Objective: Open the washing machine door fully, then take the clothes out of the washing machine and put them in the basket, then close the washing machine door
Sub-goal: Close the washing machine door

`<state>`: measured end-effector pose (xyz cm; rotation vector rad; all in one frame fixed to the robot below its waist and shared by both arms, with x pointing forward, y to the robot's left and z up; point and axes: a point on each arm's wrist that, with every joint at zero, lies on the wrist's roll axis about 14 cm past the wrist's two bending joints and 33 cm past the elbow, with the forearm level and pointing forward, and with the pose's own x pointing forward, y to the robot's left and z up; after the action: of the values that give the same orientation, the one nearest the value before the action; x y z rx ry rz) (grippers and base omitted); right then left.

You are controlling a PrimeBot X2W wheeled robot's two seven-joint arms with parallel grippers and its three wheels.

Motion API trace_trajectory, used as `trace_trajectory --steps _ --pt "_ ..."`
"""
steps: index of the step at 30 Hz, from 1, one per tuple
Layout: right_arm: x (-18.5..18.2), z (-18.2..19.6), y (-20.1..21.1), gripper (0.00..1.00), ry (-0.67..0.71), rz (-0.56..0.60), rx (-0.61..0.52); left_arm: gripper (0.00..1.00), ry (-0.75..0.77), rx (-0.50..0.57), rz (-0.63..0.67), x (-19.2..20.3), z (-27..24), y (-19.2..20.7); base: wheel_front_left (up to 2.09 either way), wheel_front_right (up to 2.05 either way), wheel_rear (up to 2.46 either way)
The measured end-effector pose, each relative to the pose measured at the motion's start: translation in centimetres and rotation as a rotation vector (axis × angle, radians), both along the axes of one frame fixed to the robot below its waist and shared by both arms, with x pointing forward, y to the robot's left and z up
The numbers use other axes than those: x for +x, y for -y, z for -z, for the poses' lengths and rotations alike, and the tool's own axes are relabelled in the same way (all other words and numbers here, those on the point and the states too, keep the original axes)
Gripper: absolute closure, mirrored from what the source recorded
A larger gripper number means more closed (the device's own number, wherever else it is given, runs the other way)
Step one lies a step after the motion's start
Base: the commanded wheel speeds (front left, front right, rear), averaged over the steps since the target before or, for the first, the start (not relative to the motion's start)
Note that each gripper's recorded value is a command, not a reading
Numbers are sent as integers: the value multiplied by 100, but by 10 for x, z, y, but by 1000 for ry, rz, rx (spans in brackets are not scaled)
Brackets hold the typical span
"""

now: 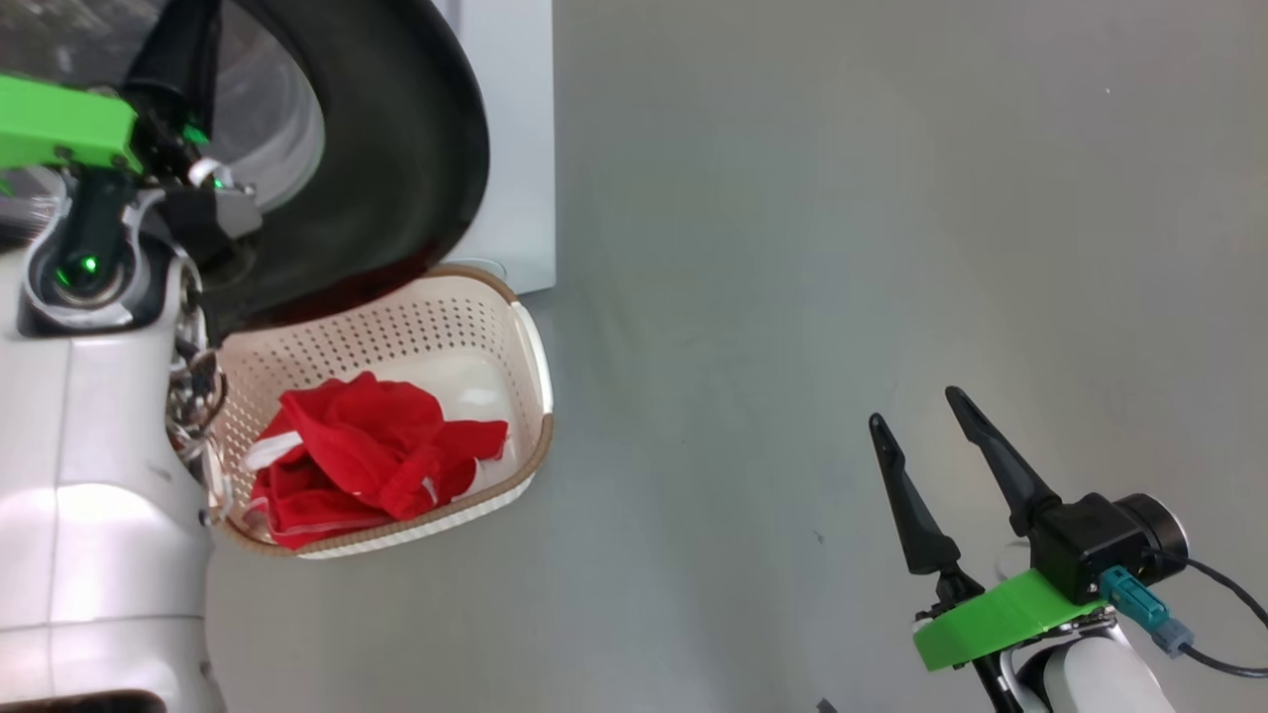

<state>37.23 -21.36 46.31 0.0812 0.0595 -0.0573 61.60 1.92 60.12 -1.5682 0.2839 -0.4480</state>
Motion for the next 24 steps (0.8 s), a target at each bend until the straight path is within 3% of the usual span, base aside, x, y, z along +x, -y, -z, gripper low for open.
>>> trace_trajectory --steps 14,15,17,18,24 --pt "5 -1 3 0 8 11 23 100 -9 4 2 3 7 0 0 0 0" --pt "5 -2 2 0 12 8 24 92 -8 5 -1 2 6 -1 0 0 0" --pt "6 -4 0 0 18 2 26 53 2 6 -3 -2 4 -4 0 0 0" --pt "6 -5 -1 0 21 0 27 0 4 9 -5 -4 4 -6 0 0 0" --pt "9 -10 -8 0 39 -21 36 0 -7 73 -41 -25 23 -26 0 0 0"
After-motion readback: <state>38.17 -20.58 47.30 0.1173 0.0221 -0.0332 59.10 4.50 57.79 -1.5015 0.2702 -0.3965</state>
